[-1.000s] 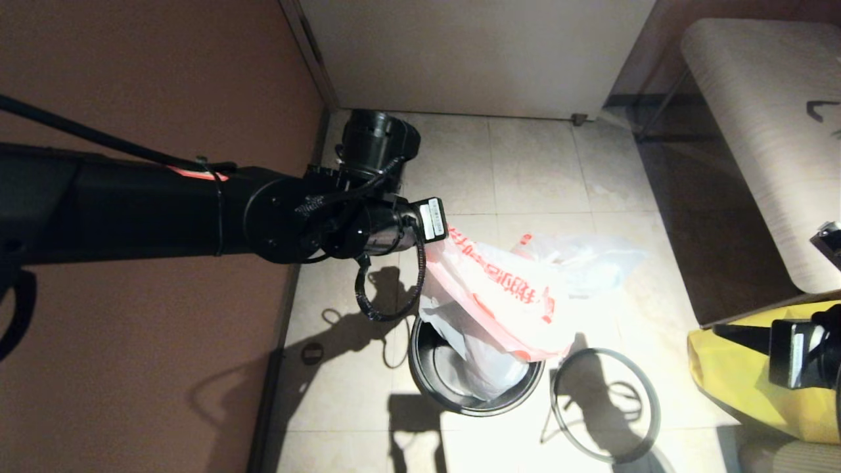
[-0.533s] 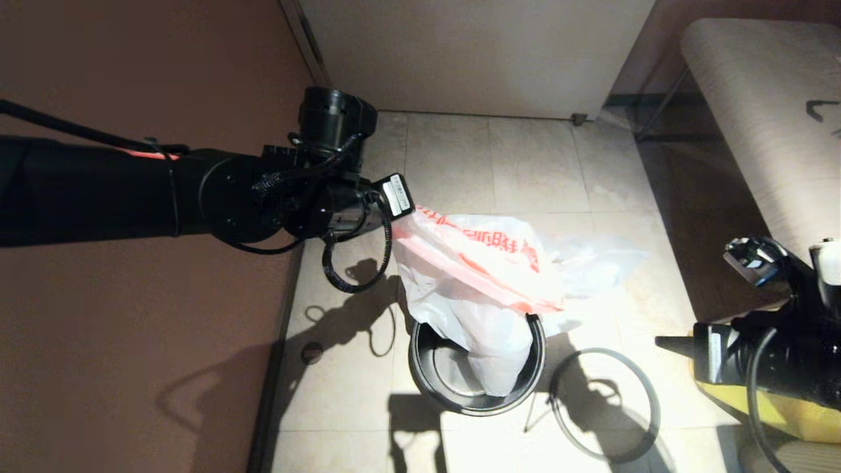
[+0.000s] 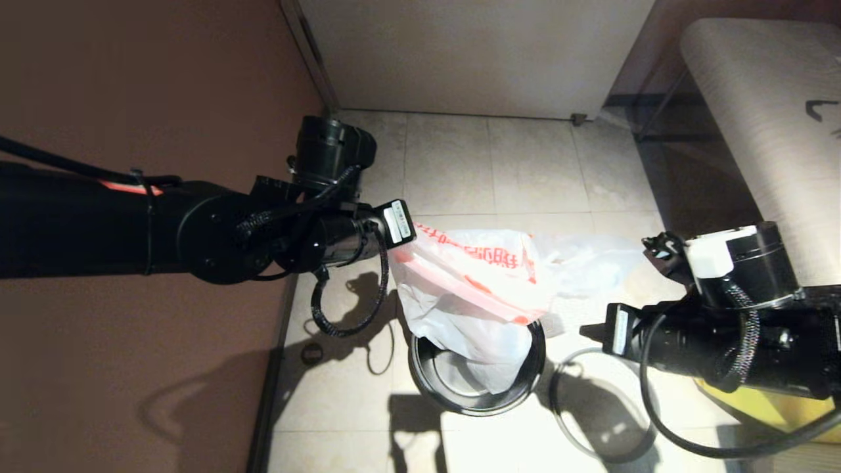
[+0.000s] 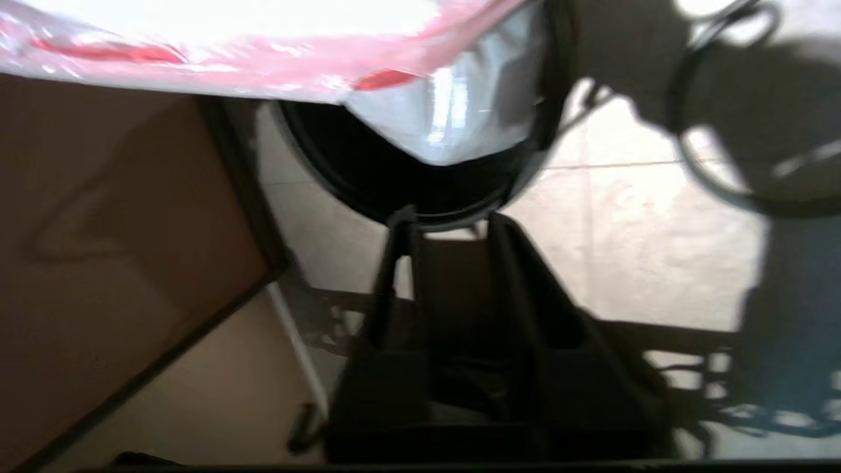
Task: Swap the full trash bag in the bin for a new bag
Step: Put the new garbage bag on the trash can
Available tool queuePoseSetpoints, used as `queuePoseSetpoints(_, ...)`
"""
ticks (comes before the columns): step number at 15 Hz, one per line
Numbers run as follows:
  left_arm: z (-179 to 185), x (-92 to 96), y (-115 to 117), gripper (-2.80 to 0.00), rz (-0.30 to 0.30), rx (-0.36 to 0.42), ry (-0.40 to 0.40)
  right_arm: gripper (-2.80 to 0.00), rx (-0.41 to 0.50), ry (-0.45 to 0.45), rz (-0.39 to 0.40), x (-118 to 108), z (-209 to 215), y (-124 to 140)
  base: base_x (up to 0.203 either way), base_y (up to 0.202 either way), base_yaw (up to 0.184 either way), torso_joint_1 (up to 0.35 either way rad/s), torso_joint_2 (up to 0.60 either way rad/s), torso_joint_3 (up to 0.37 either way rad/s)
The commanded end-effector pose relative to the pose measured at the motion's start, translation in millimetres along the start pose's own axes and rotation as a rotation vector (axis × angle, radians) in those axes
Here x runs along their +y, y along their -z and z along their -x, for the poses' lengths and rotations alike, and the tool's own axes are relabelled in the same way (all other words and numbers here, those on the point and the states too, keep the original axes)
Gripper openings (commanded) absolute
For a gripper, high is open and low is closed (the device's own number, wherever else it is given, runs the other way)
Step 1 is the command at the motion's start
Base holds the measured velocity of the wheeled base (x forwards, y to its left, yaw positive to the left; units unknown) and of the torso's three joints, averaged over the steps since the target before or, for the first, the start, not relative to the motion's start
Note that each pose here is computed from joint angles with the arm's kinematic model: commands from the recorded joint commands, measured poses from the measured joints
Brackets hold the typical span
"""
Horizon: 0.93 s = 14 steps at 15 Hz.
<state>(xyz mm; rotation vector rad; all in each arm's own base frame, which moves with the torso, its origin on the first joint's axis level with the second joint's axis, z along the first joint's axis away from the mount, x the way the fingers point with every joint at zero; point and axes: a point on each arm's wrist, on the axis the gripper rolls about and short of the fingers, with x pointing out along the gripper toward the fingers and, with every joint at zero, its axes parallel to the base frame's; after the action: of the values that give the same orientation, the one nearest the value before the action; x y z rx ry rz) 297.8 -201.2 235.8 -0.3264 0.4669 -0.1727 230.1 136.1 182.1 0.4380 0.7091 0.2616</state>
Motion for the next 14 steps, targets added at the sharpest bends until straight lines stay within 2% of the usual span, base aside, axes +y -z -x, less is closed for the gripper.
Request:
queuePoseSetpoints(1,2.6,-0.8,1.2,-2.80,0.003,-0.002,0.007,0.00,0.071,-0.023,-0.095,25.0,-30.7,11.8,0.000,0.000,0.000,0.000,0.00,0.000)
queuePoseSetpoints(3,2.7,-0.8,0.1,-2.80,0.004,-0.007,0.006,0.00,0.114,-0.025,-0.112,33.6,-41.1,22.0,0.000,0.000,0.000,0.000,0.00,0.000)
queuePoseSetpoints(5,3.0,-0.3,-0.5,-2.80,0.005,-0.008,0.005,0.00,0.163,-0.070,-0.102,39.0,-40.7,27.9,0.000,0.000,0.000,0.000,0.00,0.000)
queuePoseSetpoints(8,5.2,-0.6,-1.3,-2.80,0.006,-0.011,0.007,0.00,0.187,-0.105,-0.100,48.9,-45.7,29.2,0.000,0.000,0.000,0.000,0.00,0.000)
queuePoseSetpoints(12,16.5,0.7,-7.5,-2.80,0.020,-0.032,0.018,0.00,0.248,-0.166,-0.276,69.1,-51.7,13.5,0.000,0.000,0.000,0.000,0.00,0.000)
queuePoseSetpoints(14,20.1,2.7,-4.0,-2.80,0.014,-0.022,0.016,0.00,0.252,-0.167,-0.321,76.1,-59.8,6.6,0.000,0.000,0.000,0.000,0.00,0.000)
